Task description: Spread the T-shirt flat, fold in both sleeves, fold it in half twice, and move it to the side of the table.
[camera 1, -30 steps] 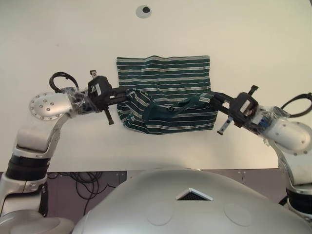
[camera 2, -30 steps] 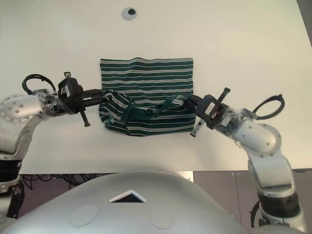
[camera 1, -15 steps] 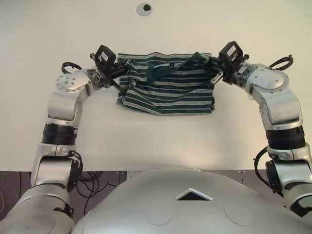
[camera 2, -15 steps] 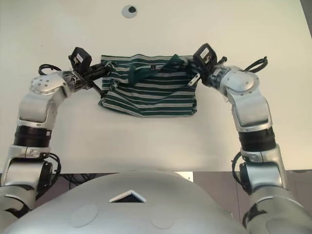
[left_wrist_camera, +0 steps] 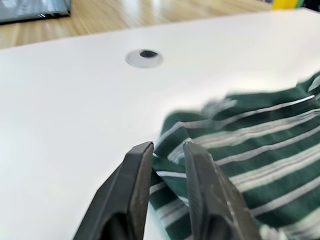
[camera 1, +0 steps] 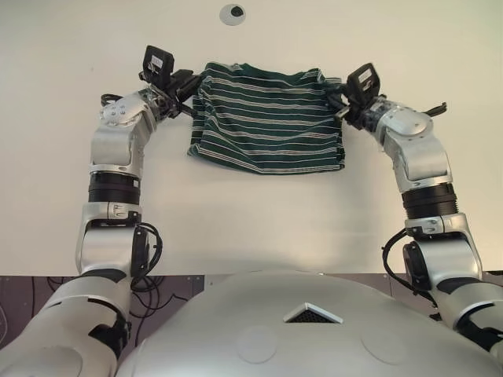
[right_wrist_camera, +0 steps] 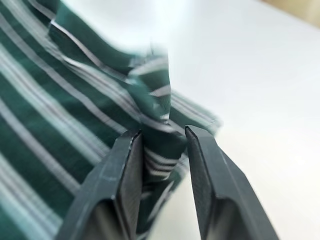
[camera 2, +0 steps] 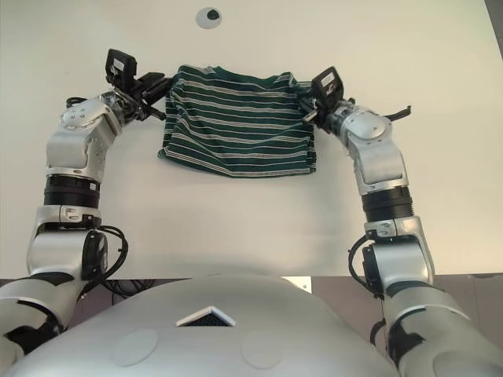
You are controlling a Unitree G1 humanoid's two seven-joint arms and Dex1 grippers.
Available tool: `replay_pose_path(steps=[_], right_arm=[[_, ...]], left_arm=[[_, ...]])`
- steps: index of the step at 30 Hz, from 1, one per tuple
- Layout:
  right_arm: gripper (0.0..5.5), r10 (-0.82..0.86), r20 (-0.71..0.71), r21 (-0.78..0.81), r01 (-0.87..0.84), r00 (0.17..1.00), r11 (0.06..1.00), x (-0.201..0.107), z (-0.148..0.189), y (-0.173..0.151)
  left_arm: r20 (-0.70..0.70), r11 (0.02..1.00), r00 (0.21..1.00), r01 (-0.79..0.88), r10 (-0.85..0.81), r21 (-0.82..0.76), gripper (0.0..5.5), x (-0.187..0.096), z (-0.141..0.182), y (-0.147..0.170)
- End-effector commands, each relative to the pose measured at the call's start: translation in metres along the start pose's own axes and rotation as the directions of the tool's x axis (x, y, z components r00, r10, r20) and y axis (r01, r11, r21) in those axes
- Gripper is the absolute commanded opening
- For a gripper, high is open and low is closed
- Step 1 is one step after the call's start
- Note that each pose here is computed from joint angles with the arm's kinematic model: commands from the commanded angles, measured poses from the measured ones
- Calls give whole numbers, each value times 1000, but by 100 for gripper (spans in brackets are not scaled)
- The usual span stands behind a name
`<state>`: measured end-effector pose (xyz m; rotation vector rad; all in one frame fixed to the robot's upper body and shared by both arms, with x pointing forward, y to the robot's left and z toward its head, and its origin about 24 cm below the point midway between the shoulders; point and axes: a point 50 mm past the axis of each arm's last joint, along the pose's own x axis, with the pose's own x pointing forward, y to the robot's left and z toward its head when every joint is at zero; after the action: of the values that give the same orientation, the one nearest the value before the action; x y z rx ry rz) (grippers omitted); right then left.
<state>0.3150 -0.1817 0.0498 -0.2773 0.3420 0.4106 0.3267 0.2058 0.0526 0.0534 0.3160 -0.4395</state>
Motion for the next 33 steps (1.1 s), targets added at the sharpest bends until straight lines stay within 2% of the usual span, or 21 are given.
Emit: replay_pose_path(steps=[1,3,4,5,7,10,13,17,20,24,27,30,33], right_arm=[[139,-122,147,-26,127,982,992,-3,20,-17],[139,-105,192,-85,124,976,989,-6,23,-11],[145,-82,203,-121,108,976,987,-6,23,-6],[123,-48,201,-154,80,978,985,-5,21,1],[91,24,176,-211,14,984,977,-2,15,16],[39,97,92,-262,-70,991,963,4,1,32],[3,133,9,-284,-125,991,951,8,-12,38],[3,136,-114,-345,-168,984,923,9,-32,37],[3,136,-219,-403,-217,966,889,-4,-46,28],[3,171,-383,-458,-347,908,818,-44,-65,14],[3,250,-504,-459,-502,827,733,-92,-79,19],[3,411,-553,-389,-661,725,642,-128,-83,48],[3,580,-496,-304,-755,646,581,-150,-80,93]], left_arm=[[154,991,987,-71,53,115,107,-2,19,7],[238,982,969,25,-70,189,107,-8,28,-9],[250,967,954,108,-167,233,89,-12,29,-23],[231,941,932,217,-278,260,85,-18,28,-39],[121,853,873,419,-473,310,51,-33,15,-69],[-89,743,801,585,-592,326,3,-55,-8,-91],[-213,711,779,626,-589,321,0,-66,-21,-93],[-373,701,771,631,-516,334,0,-73,-39,-83],[-440,734,783,595,-439,327,0,-71,-48,-68],[-501,753,781,570,-372,330,0,-69,-55,-49],[-510,759,789,553,-344,344,0,-65,-48,-34],[-486,768,809,530,-331,360,0,-53,-38,-26],[-435,756,822,537,-368,375,0,-31,-31,-38]])
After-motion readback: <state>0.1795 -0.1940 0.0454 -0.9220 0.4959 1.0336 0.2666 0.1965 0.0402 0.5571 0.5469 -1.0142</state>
